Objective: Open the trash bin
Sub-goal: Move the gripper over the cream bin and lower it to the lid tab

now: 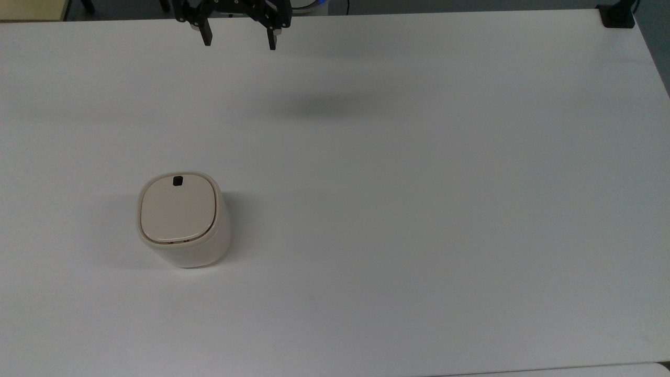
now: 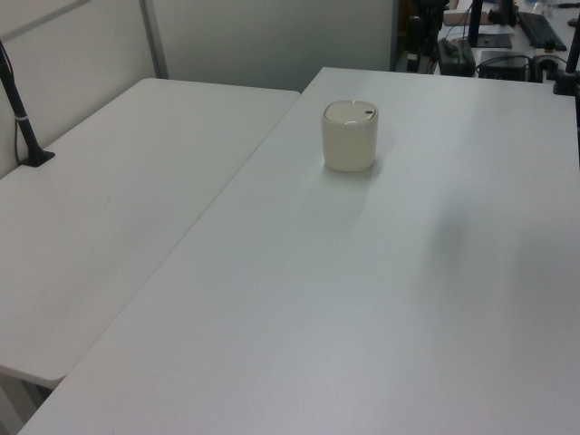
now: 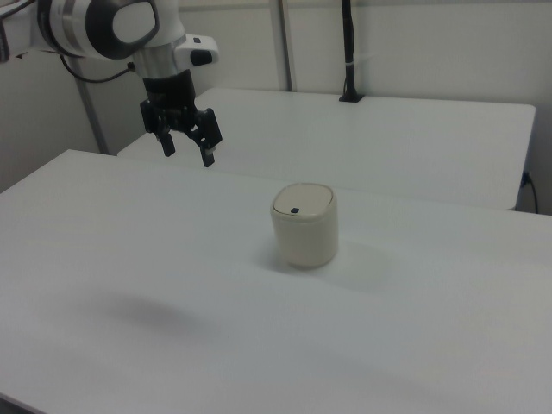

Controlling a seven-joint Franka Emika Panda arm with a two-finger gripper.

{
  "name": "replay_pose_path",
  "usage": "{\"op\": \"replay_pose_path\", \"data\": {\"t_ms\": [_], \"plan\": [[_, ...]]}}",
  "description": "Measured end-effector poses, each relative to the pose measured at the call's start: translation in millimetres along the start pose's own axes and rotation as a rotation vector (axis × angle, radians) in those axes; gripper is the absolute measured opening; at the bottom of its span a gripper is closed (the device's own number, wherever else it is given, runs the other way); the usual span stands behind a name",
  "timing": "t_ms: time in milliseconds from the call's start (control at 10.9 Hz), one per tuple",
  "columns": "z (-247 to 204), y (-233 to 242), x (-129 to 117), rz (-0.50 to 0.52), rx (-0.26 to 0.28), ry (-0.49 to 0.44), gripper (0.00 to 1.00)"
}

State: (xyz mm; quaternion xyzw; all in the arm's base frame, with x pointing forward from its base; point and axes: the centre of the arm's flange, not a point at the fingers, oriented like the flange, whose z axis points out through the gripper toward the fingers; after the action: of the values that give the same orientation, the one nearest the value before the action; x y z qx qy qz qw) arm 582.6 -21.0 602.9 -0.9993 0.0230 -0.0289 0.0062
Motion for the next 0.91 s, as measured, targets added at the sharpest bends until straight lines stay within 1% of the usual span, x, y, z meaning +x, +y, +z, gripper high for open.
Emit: {"op": "replay_pose_path", "data": {"t_ms": [91,274,366,457,549,732,823,915], "plan": [[2,0,2,-0.011,0.0,0.005,0.99],[4,0,14,-0.016,-0.002,0.071,0.94],[7,1,20,-0.014,-0.003,0.094,0.85],[9,4,23,-0.01,-0.005,0.108,0.71],[11,7,25,-0.004,-0.006,0.115,0.5],[9,18,27,0.019,-0.008,0.134,0.2],[7,29,32,0.059,-0.01,0.173,0.07],[12,40,39,0.116,-0.01,0.213,0.01]]}}
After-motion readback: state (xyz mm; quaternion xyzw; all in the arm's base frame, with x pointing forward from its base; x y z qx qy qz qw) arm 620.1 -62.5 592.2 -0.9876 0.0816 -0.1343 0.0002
